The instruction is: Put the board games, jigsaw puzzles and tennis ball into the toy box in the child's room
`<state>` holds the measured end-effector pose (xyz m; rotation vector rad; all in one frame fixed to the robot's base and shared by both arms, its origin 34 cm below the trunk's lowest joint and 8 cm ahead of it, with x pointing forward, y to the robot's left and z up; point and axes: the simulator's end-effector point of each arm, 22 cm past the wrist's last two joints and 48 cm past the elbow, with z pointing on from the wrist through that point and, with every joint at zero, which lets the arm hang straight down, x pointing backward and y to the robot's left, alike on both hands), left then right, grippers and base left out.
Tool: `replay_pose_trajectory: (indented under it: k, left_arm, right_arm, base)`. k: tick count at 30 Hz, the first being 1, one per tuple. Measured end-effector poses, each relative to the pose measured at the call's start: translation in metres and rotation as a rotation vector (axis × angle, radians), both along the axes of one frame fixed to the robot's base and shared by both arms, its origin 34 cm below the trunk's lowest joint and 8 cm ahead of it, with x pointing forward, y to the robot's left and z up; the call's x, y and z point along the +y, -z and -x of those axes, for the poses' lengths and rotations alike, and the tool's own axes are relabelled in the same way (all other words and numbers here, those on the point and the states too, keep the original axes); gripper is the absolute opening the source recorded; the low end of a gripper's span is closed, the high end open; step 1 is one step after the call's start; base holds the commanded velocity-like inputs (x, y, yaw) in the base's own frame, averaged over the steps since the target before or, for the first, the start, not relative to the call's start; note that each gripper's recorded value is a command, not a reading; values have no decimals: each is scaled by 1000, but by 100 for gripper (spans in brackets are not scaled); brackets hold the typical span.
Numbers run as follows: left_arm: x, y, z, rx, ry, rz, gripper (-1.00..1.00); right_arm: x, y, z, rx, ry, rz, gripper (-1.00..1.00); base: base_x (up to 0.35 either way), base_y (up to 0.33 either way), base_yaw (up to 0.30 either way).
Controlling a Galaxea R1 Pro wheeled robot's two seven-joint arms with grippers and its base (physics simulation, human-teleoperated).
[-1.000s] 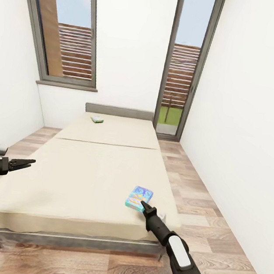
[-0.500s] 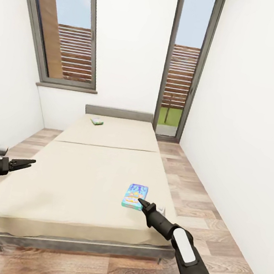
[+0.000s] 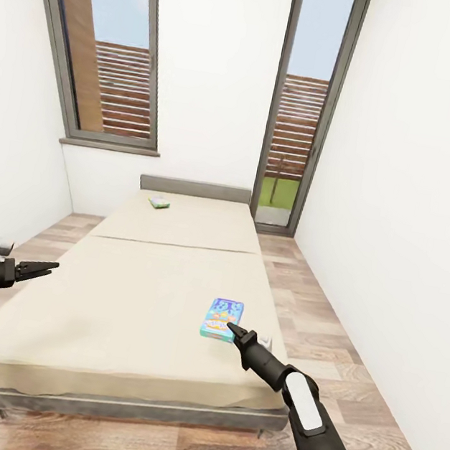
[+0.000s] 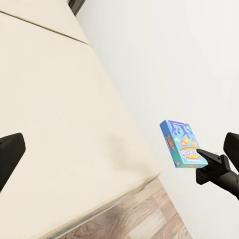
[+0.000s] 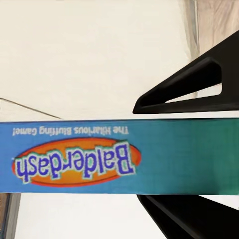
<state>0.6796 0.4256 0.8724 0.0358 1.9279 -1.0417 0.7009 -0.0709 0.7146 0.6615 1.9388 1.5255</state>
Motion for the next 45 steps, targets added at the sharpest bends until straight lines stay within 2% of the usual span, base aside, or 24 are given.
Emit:
replay_pose_trajectory:
  k: [21, 29, 45]
  left_arm:
    - [1, -41, -5, -1, -2, -1, 100]
    - [1, -60, -6, -7, -3, -1, 100]
    - [1, -96, -6, -18, -2, -1, 100]
  right_arm:
    - [3, -42, -6, -2, 7, -2, -100]
    - [-1, -61, -13, -23, 39, 8, -100]
    - [-1, -95, -16, -32, 44, 18, -100]
  base:
    - [0, 0, 13]
    - [0, 0, 206]
    - [0, 0, 258]
